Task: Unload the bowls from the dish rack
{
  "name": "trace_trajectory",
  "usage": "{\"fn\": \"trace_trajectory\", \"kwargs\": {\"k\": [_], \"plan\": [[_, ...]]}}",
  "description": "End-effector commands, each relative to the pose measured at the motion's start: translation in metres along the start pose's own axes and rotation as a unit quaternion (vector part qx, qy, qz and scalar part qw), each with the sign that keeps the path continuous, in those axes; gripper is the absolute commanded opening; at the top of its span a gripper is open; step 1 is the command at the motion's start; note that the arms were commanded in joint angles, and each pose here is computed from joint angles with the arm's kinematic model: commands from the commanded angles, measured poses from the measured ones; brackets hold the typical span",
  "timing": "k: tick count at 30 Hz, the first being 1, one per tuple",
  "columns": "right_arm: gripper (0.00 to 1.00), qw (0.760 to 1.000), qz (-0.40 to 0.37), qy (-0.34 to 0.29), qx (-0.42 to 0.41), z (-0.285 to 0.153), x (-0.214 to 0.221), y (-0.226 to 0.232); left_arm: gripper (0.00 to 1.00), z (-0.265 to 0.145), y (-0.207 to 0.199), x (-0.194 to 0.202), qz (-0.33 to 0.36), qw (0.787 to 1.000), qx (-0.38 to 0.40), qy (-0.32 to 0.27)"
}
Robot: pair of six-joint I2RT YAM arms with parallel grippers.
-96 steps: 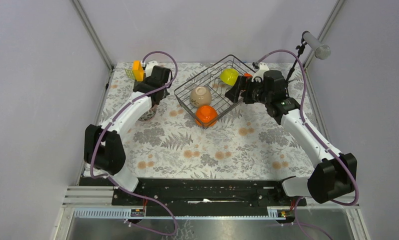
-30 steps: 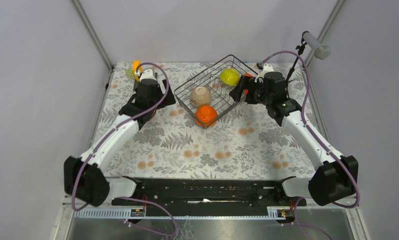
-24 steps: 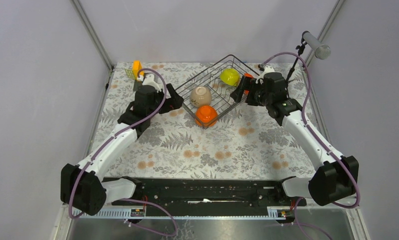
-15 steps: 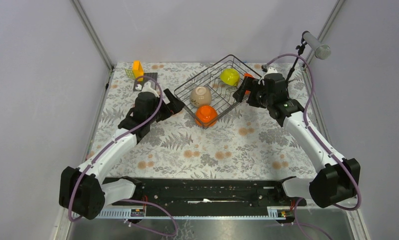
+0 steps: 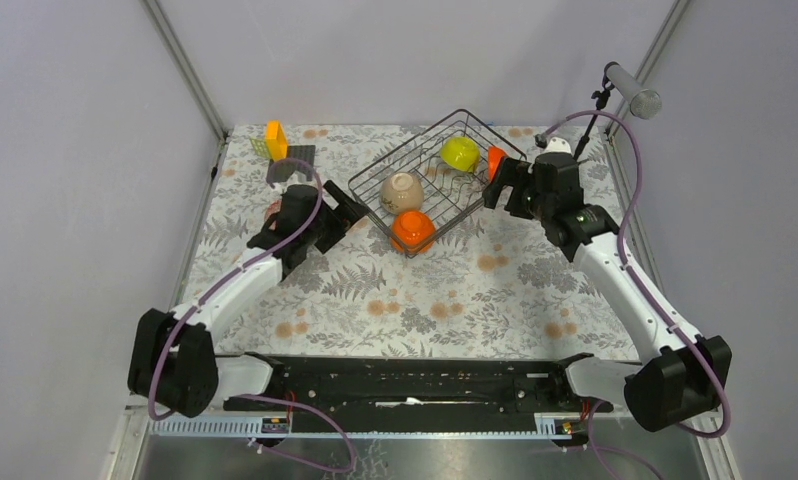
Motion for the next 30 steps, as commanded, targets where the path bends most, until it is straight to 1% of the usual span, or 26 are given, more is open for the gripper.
{"fn": "trace_trajectory", "kwargs": {"k": [1, 4, 6, 10, 14, 17, 20, 23, 26, 28, 30], "plan": [[1.0, 0.996, -0.045, 0.006, 0.073, -0.005, -0.008, -0.015, 0.94, 0.007, -0.016, -0.008, -0.039, 0.999, -0.016, -0.023], [1.0, 0.995, -0.075, 0.024, 0.061, 0.0, -0.006, -0.011, 0.94, 0.014, -0.019, -0.002, -0.033, 0.999, -0.022, -0.024], [0.99, 0.995, -0.085, 0.042, 0.026, 0.008, -0.003, -0.001, 0.94, 0.02, -0.021, 0.0, -0.021, 0.999, -0.015, -0.02], [0.92, 0.989, -0.098, 0.089, -0.066, 0.03, 0.001, 0.03, 0.94, 0.026, -0.021, 0.003, 0.004, 1.0, -0.003, -0.015], [0.92, 0.98, -0.117, 0.119, -0.112, 0.051, 0.005, 0.055, 0.94, 0.026, -0.017, 0.011, 0.028, 0.999, 0.026, -0.006], [0.92, 0.972, -0.143, 0.137, -0.124, 0.066, 0.007, 0.068, 0.94, 0.022, -0.014, 0.021, 0.048, 0.998, 0.029, 0.001], [0.91, 0.965, -0.163, 0.164, -0.127, 0.085, 0.017, 0.075, 0.95, 0.014, -0.017, 0.028, 0.081, 0.996, 0.038, -0.006], [0.91, 0.958, -0.177, 0.183, -0.132, 0.1, 0.027, 0.08, 0.95, 0.008, -0.021, 0.029, 0.096, 0.993, 0.061, -0.014], [0.88, 0.951, -0.185, 0.202, -0.146, 0.115, 0.036, 0.086, 0.95, 0.006, -0.019, 0.031, 0.105, 0.991, 0.08, -0.018], [0.84, 0.944, -0.193, 0.217, -0.158, 0.123, 0.042, 0.091, 0.94, 0.006, -0.022, 0.035, 0.119, 0.988, 0.104, -0.009], [0.82, 0.939, -0.199, 0.229, -0.164, 0.131, 0.047, 0.094, 0.94, 0.008, -0.023, 0.038, 0.128, 0.985, 0.116, 0.002]]}}
Point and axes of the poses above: each gripper's point midway between its finger pads, its own z axis out along the fingers, its own y axis along the line the jaws close on, x = y × z, the point moved 6 cm from there along -z, back along the fingers, and after that the axes turned 2 degrees about -z, right-handed, at the moved point
